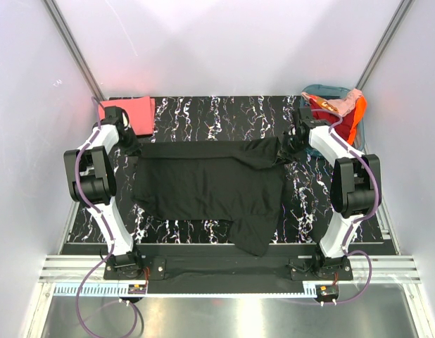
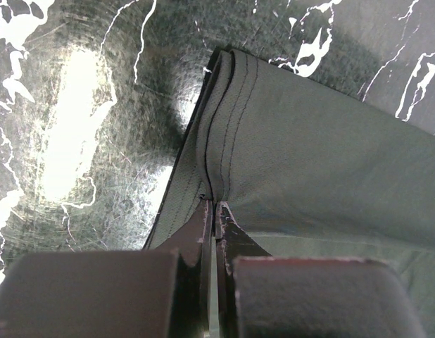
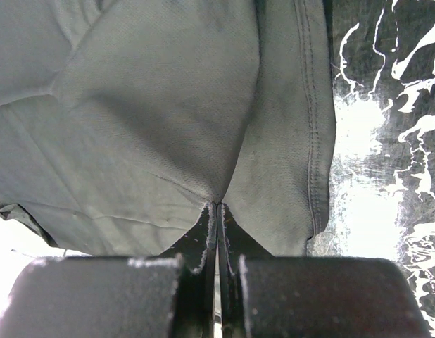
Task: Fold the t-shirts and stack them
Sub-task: Fold the tshirt
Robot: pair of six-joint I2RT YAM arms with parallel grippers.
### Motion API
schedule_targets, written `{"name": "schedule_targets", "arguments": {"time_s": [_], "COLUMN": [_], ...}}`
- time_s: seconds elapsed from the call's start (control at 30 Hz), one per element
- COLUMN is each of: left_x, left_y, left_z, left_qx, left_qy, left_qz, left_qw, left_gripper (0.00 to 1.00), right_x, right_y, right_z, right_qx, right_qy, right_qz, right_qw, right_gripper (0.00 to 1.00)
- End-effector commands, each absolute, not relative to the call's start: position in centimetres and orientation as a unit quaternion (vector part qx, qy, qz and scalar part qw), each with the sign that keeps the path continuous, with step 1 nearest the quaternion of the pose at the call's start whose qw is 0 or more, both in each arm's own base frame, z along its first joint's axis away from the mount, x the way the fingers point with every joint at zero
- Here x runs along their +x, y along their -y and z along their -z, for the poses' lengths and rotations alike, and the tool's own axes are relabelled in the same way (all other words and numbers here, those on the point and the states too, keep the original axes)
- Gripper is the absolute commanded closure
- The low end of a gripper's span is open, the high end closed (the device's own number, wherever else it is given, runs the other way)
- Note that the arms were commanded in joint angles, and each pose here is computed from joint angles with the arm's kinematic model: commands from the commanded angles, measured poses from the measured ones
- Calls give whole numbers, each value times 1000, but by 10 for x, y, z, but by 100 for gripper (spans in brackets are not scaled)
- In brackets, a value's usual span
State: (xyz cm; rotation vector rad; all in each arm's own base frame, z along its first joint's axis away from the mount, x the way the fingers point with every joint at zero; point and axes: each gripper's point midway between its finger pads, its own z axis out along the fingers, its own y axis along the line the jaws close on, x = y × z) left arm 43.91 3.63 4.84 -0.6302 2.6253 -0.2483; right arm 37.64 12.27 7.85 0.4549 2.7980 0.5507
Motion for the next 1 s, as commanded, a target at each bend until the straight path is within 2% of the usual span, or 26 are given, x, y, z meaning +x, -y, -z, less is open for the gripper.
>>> {"name": "schedule_targets", "arguments": {"time_s": [0.0, 0.23, 0.37, 0.5, 0.53, 0.57, 0.6, 0.73, 0.87, 0.97], "left_x": [439, 438, 435, 433, 434, 435, 436, 457, 469, 464], "left_y": [-45, -46, -49, -52, -54, -55, -54, -37, -14, -20], "left_z": [-45, -41, -37, -39, -46, -49, -54, -76, -60, -44], "left_qx": [-236, -241, -249, -257, -260, -263, -267, -258, -258, -280], "left_qy": [-944, -944, -944, -942, -940, -937, -934, -920, -917, -920], "left_qz": [77, 74, 63, 52, 49, 48, 51, 113, 180, 162], "left_qw": [216, 212, 207, 208, 217, 224, 231, 273, 246, 222], "left_gripper": [100, 96, 80, 71, 67, 57, 56, 58, 69, 72], "right_x": [374, 367, 368, 368, 368, 367, 367, 364, 362, 361], "right_y": [-124, -124, -126, -126, -127, -126, -126, -126, -128, -130], "right_z": [-81, -77, -78, -81, -82, -83, -83, -81, -82, -87], "right_qx": [155, 171, 173, 171, 170, 171, 172, 175, 178, 175], "right_qy": [-958, -954, -953, -953, -953, -953, -953, -953, -952, -952], "right_qz": [-200, -205, -210, -211, -212, -212, -212, -210, -214, -215], "right_qw": [133, 134, 133, 134, 135, 134, 134, 128, 125, 127], "right_gripper": [100, 100, 100, 100, 100, 100, 100, 100, 100, 100]}}
